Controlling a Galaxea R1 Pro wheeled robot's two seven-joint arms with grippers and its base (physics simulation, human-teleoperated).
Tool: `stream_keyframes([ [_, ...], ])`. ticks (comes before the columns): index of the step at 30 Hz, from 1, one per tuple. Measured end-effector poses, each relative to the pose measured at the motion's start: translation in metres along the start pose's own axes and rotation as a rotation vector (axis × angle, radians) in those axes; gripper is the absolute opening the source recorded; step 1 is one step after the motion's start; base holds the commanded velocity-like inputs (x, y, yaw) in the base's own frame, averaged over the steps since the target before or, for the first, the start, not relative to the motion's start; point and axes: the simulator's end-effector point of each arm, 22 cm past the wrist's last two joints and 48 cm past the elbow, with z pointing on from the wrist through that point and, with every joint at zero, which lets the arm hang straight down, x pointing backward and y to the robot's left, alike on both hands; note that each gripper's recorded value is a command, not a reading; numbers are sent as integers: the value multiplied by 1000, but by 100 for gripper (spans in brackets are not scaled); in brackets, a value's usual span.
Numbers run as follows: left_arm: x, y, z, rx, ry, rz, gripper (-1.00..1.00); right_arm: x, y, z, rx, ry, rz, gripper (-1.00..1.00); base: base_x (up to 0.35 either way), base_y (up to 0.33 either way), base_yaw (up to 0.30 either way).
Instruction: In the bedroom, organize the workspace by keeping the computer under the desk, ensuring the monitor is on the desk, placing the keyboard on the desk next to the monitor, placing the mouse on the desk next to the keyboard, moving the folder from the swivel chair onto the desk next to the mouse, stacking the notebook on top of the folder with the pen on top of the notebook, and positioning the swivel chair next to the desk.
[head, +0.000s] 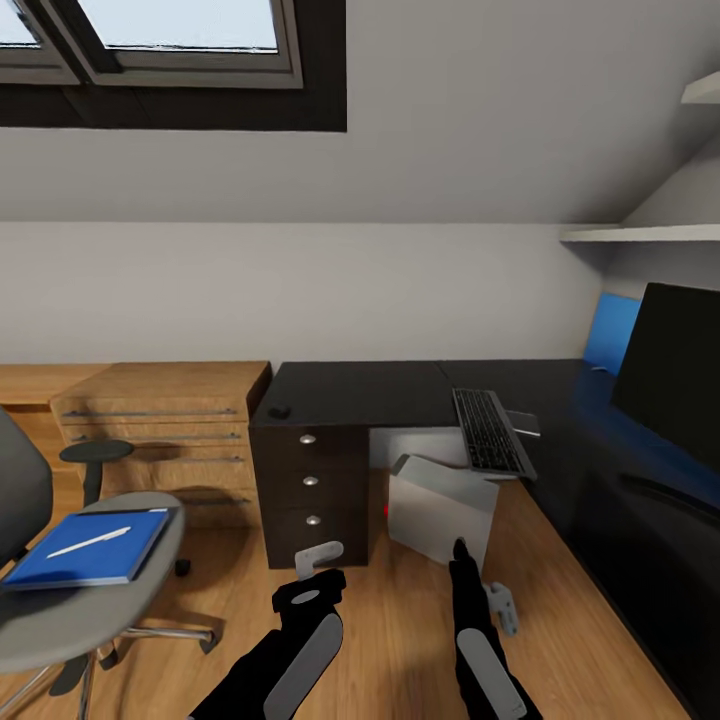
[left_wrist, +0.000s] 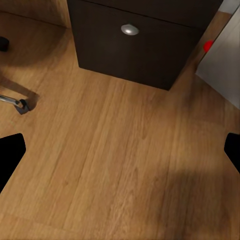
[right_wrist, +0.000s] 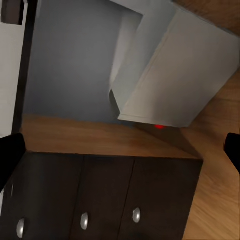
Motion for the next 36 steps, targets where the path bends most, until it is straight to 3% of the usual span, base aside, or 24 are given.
stream_keyframes([
  [16, 26, 4, 18, 1, -1, -1, 100, -5, -15, 8, -28, -36, 27, 100, 0, 0, 0],
  [26, 44, 6, 29, 2, 0, 0, 100, -31, -33, 17, -24, -100, 74, 100, 0, 0, 0],
  [36, 47, 5, 30, 4, 2, 1, 100, -50, -26, 19, -47, -135, 88, 100, 0, 0, 0],
])
